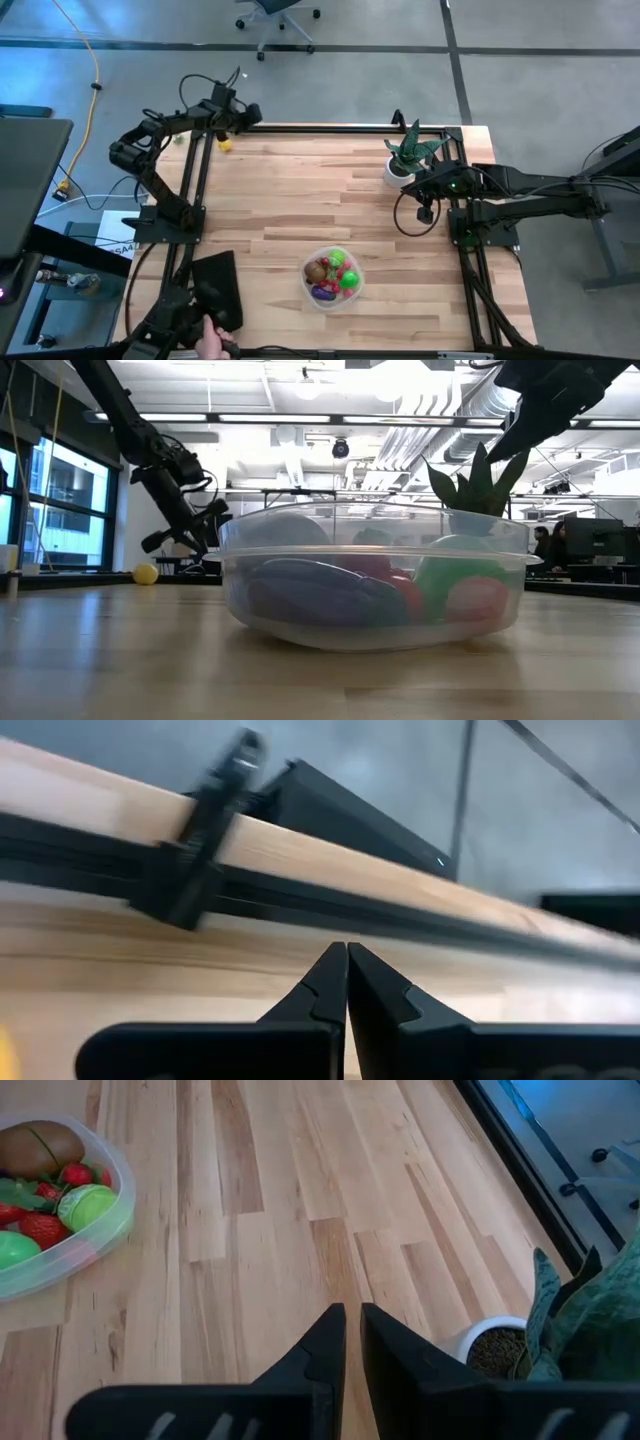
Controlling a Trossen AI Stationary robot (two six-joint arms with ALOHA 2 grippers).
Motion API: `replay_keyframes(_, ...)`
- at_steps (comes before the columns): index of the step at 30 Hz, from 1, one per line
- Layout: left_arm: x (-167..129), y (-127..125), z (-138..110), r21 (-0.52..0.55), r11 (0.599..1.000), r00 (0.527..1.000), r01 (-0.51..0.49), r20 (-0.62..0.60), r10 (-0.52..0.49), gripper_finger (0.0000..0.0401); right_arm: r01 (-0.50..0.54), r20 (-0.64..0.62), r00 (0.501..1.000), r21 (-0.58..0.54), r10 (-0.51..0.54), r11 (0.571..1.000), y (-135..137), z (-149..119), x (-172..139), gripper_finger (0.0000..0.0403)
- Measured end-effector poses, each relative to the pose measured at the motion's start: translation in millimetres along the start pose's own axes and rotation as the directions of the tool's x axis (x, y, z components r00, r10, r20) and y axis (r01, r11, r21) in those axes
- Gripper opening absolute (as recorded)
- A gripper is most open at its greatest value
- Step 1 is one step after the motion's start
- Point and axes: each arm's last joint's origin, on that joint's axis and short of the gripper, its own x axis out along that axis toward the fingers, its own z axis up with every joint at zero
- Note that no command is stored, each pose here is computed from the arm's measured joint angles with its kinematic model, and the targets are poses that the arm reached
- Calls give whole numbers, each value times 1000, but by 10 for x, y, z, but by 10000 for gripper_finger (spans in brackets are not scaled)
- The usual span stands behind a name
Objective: Pick and placing Produce into tupperware
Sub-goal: Put the yellow lemon into the transparent container
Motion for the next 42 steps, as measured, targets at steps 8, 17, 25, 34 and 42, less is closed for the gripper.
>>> replay_keyframes(8,-4,64,-11,-102,986,989,-134,54,140,0,0,0,1000,0,0,1000,0,0,0,26)
replay_keyframes(17,131,30,59,-128,991,994,-35,98,48,0,0,-1,1000,-1,0,1000,0,-1,1,26)
replay_keyframes(25,227,57,56,-137,990,996,-21,83,32,0,-8,-1,1000,-3,8,1000,2,0,0,26)
replay_keyframes(34,223,103,56,-176,977,980,-117,137,142,0,-20,-1,1000,-7,20,1000,6,-1,1,26)
replay_keyframes(42,191,45,145,-192,978,954,-80,269,131,0,-27,-1,1000,-8,27,1000,8,-1,1,26)
